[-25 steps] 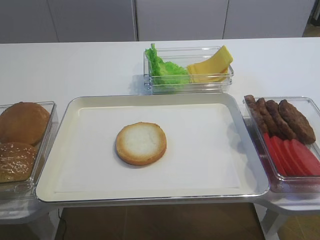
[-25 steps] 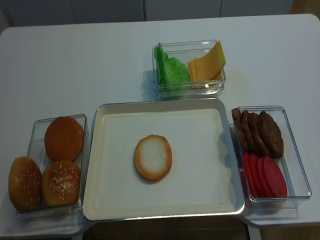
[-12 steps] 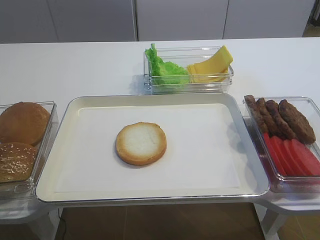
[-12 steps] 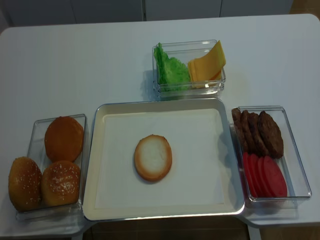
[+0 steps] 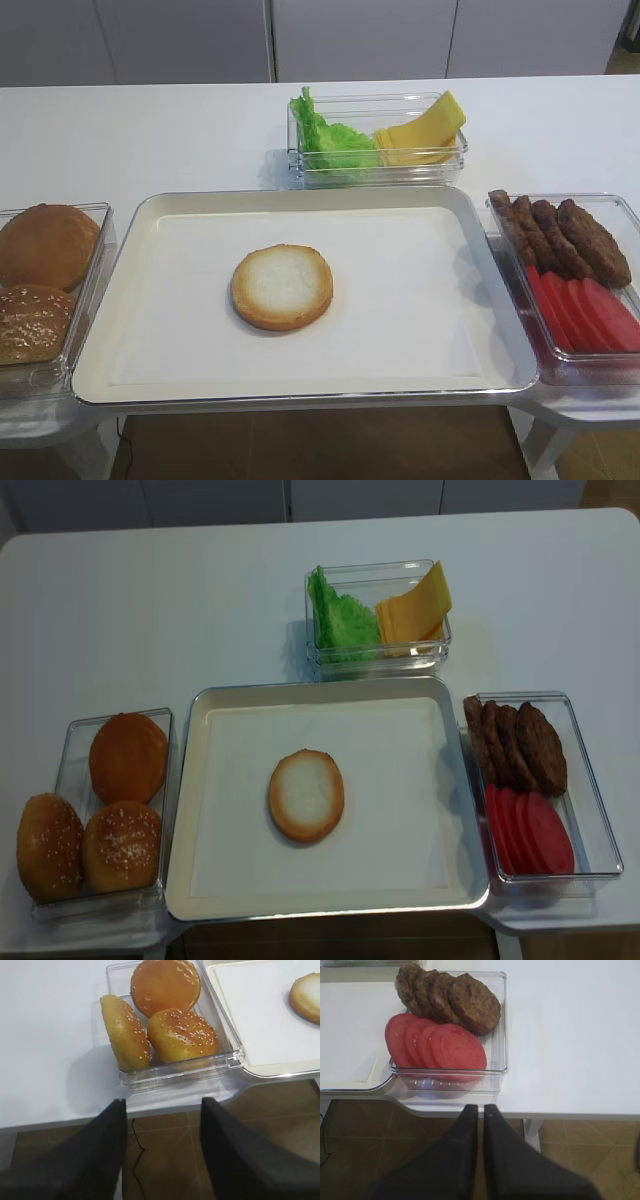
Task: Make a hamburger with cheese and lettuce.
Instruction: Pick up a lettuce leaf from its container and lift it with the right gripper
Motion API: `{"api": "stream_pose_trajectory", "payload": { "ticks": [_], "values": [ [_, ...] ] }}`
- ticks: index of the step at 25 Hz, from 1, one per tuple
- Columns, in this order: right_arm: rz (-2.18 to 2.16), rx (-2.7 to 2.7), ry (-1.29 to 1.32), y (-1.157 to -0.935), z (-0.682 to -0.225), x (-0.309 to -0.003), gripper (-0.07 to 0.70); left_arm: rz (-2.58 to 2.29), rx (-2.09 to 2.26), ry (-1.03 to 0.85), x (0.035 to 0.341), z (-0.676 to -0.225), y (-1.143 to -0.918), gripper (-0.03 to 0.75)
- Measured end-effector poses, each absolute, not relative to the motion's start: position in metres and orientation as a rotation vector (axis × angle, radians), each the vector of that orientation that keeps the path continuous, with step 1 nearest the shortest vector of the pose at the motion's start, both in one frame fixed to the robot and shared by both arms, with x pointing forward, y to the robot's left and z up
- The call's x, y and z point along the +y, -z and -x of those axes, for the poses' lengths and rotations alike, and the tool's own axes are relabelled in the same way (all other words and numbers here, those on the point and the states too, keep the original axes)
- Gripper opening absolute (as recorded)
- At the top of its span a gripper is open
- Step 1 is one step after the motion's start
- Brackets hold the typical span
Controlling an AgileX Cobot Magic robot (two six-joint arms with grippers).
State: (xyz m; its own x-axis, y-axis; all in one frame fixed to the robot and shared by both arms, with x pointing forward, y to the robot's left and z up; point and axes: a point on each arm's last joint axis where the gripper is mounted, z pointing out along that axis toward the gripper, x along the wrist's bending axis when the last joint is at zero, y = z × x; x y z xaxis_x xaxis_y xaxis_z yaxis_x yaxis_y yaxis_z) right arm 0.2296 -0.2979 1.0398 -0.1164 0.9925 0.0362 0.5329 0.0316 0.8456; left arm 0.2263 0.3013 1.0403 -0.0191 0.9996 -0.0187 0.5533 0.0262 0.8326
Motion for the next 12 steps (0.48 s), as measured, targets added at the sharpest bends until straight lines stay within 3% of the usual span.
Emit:
{"api": "stream_pose_trajectory", "payload": {
  "ticks": [12],
  "values": [
    [-1.555,1.713,-0.982,-1.0398,-0.2296,-0.2979,0.045,-1.601,1.648,-0.864,0.3013,-0.2263,-1.0403,0.359]
  ]
}}
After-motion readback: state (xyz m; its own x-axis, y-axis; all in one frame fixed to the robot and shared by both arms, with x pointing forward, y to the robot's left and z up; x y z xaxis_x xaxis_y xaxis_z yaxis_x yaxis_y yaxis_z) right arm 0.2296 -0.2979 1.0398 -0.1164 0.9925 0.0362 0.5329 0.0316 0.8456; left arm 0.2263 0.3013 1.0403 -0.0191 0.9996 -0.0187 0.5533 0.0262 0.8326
